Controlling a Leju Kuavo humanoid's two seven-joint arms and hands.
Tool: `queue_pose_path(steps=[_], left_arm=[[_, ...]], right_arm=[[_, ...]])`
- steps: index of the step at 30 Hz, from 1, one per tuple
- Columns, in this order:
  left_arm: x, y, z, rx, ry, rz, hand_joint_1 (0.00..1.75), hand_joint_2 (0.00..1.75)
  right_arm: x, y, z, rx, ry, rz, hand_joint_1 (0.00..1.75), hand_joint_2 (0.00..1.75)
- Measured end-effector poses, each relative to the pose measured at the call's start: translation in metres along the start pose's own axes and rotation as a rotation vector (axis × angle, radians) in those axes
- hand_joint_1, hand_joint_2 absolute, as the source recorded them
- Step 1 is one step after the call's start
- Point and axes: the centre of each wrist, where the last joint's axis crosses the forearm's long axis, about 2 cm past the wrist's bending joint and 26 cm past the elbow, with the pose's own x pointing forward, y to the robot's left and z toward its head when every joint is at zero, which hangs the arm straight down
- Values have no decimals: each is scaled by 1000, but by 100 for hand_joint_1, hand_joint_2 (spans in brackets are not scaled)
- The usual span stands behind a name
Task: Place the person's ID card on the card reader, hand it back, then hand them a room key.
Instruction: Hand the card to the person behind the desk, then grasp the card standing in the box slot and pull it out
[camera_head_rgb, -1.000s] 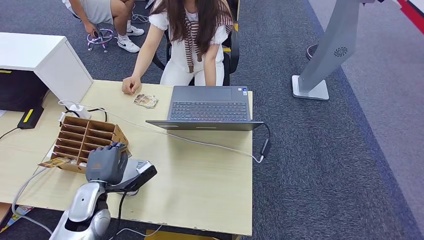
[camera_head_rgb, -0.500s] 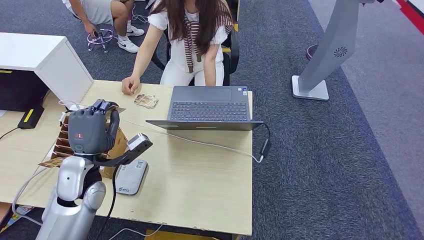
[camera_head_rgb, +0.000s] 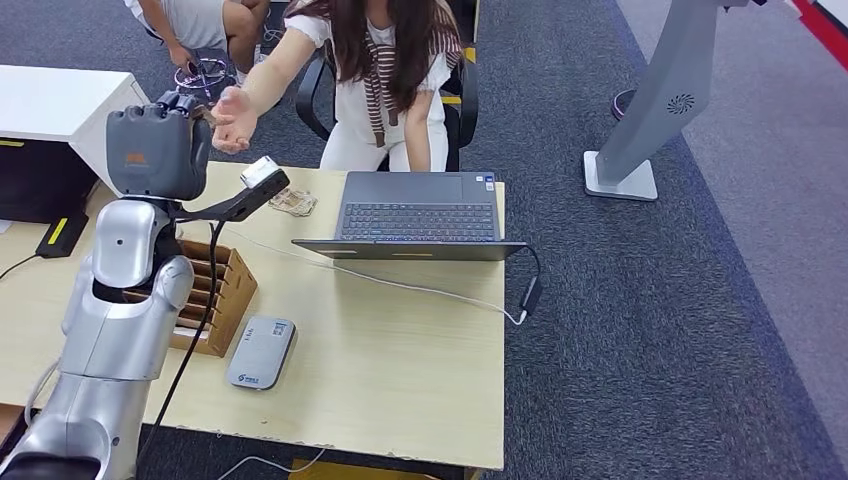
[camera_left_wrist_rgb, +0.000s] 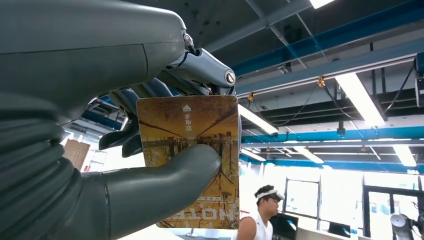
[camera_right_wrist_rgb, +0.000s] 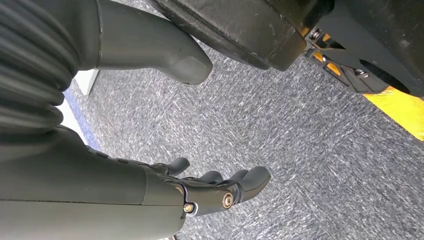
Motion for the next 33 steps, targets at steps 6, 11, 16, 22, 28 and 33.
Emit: queue_pose_path(steps=[6, 11, 16, 22, 28, 33], left_arm=[[-7, -7, -7, -41, 8, -70, 175, 175], [-16, -18, -9, -89, 22, -122, 175, 175], [-23, -28, -6, -136, 42, -145, 0, 175], [-27, -35, -2, -154, 65, -156, 0, 175], [-28, -37, 3, -147, 64, -154, 0, 175], [-24, -38, 15, -123, 25, -95, 0, 175]], right_arm=[[1, 0, 0, 4, 3, 11, 0, 175], [2, 1, 0, 7, 9, 25, 0, 175], [2, 1, 0, 4, 17, 34, 0, 175], [3, 1, 0, 5, 20, 44, 0, 175], [3, 1, 0, 6, 18, 52, 0, 175], [3, 1, 0, 4, 17, 51, 0, 175]])
